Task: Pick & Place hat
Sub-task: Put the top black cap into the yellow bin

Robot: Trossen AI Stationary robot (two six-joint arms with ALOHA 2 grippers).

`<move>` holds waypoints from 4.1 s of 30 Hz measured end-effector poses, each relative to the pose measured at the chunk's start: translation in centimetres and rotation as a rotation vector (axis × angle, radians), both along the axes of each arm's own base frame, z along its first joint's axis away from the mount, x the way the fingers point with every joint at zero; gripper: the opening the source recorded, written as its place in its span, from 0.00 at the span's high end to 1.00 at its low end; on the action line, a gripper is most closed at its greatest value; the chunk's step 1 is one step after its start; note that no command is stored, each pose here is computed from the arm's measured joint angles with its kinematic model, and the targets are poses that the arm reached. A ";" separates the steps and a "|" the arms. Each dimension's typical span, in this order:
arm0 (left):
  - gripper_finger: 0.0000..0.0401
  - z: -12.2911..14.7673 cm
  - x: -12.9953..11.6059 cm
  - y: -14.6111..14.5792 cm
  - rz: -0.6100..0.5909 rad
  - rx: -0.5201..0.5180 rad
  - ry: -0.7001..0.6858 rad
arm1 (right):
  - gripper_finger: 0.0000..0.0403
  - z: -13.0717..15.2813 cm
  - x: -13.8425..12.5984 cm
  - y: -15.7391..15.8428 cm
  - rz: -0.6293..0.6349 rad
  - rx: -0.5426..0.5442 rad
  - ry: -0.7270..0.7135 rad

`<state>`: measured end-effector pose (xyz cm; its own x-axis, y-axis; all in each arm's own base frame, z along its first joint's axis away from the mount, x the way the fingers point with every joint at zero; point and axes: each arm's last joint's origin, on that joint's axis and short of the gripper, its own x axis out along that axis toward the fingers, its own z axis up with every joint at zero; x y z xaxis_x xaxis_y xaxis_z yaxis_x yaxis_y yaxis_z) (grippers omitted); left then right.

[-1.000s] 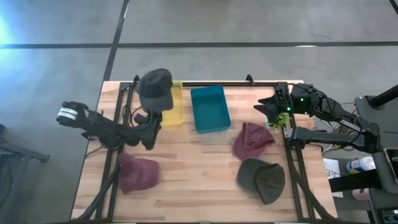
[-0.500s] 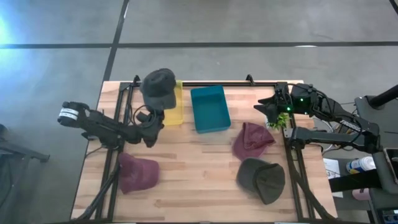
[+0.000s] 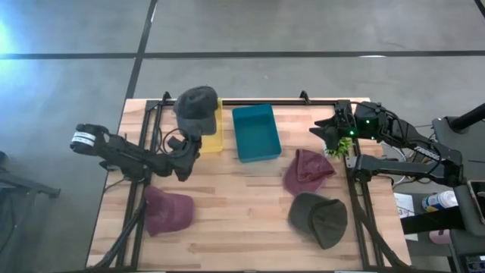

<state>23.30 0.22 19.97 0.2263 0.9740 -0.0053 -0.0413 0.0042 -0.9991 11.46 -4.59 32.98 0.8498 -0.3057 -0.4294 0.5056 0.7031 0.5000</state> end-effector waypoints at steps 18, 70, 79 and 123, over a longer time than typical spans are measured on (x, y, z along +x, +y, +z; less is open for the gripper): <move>0.74 0.3 0.5 -0.5 -0.053 -0.012 -0.011 | 0.38 0.0 0.0 0.0 0.001 -0.042 0.014; 0.58 -0.9 -0.1 -2.8 -0.068 0.040 0.194 | 0.38 0.0 0.0 0.0 0.021 -0.052 0.013; 0.55 -2.6 -0.4 -3.9 -0.264 -0.156 -0.052 | 0.38 0.1 0.0 0.1 0.041 -0.034 0.005; 0.66 -1.2 -1.8 2.8 -0.604 -0.417 0.402 | 0.38 -5.6 14.6 -0.3 0.232 0.274 -0.101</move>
